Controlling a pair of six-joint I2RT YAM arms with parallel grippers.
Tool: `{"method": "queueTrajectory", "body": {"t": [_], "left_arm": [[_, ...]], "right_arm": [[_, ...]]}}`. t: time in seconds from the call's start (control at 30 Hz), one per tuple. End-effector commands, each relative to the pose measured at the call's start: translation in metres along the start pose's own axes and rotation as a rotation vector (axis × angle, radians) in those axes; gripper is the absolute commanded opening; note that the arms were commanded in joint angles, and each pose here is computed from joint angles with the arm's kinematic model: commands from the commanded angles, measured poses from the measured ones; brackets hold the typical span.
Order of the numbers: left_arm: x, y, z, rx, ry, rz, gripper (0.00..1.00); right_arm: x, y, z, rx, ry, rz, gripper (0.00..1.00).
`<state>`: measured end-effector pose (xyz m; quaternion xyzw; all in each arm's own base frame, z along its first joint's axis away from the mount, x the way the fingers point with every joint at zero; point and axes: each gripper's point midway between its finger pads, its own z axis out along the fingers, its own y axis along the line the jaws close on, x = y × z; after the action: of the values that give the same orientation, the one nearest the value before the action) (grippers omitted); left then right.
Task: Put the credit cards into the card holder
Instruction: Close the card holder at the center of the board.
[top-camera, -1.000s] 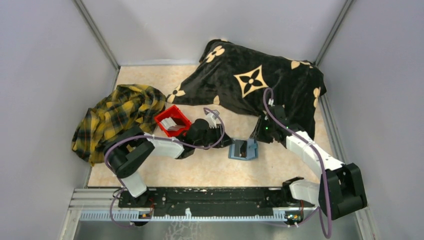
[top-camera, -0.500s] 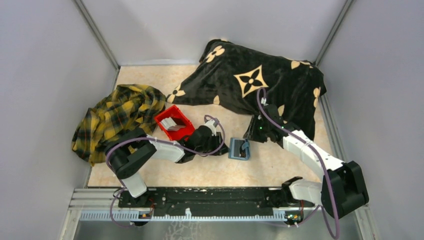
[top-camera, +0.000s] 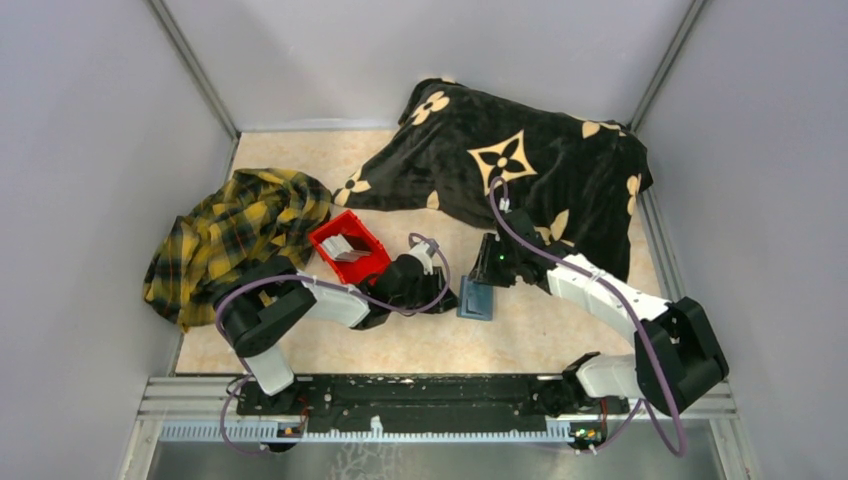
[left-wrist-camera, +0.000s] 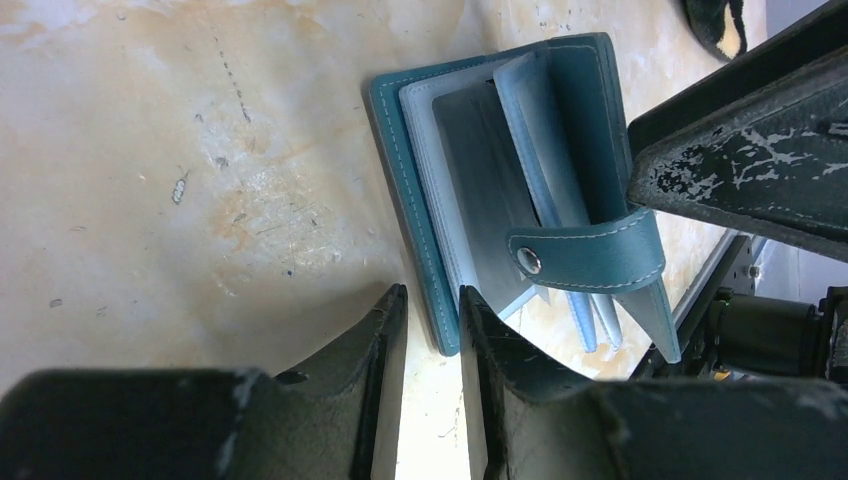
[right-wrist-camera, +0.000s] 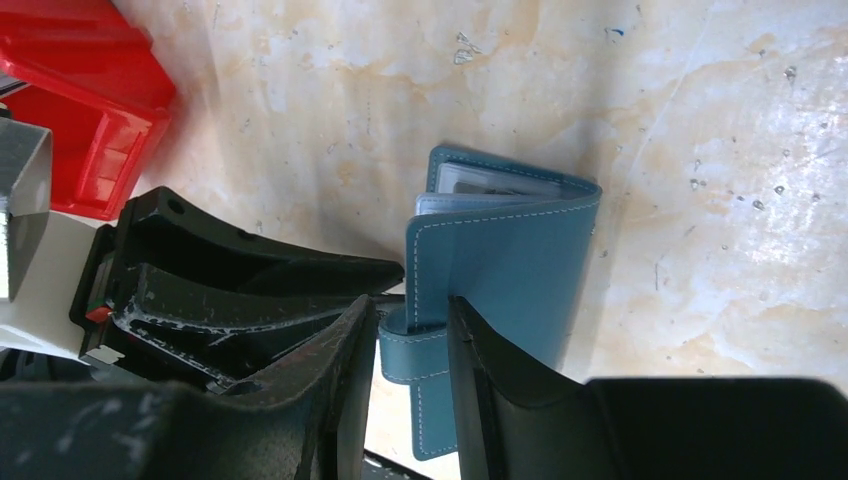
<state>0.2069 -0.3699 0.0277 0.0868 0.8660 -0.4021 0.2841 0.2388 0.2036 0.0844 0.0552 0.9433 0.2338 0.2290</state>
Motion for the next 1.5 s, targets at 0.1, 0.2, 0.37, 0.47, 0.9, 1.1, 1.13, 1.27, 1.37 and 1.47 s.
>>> {"method": "queueTrajectory", "body": {"t": [0.1,0.2,0.37,0.47,0.9,1.1,1.13,1.27,1.37,1.47], "left_arm": [[0.016,0.002,-0.002,0.009,0.045,-0.015,0.34],[0.016,-0.005,-0.005,0.026,0.055,-0.022,0.34],[0.021,-0.019,-0.011,0.044,0.055,-0.047,0.36],[0.025,-0.023,-0.010,0.021,0.048,-0.065,0.38],[0.026,0.003,0.001,-0.302,-0.072,-0.098,0.41],[0.009,0.002,-0.011,-0.353,-0.141,-0.055,0.41],[0.007,0.001,-0.014,-0.358,-0.155,-0.040,0.42],[-0.001,-0.002,-0.019,-0.358,-0.194,0.021,0.43],[-0.005,-0.007,-0.017,-0.333,-0.209,0.057,0.43],[-0.005,-0.017,-0.014,-0.276,-0.206,0.074,0.44]], "right_arm": [[-0.012,0.017,0.003,-0.052,-0.054,0.007,0.33],[-0.011,0.016,0.007,-0.050,-0.049,0.009,0.33],[-0.006,0.013,0.013,-0.051,-0.041,0.017,0.33],[-0.006,0.013,0.015,-0.055,-0.041,0.019,0.33],[-0.001,0.010,0.017,-0.055,-0.030,0.014,0.33],[0.000,0.009,0.019,-0.054,-0.026,0.012,0.33],[0.000,0.009,0.019,-0.055,-0.026,0.010,0.33],[0.000,0.010,0.021,-0.058,-0.024,0.012,0.33],[0.002,0.009,0.021,-0.058,-0.020,0.013,0.33],[0.002,0.009,0.021,-0.056,-0.019,0.011,0.33]]}}
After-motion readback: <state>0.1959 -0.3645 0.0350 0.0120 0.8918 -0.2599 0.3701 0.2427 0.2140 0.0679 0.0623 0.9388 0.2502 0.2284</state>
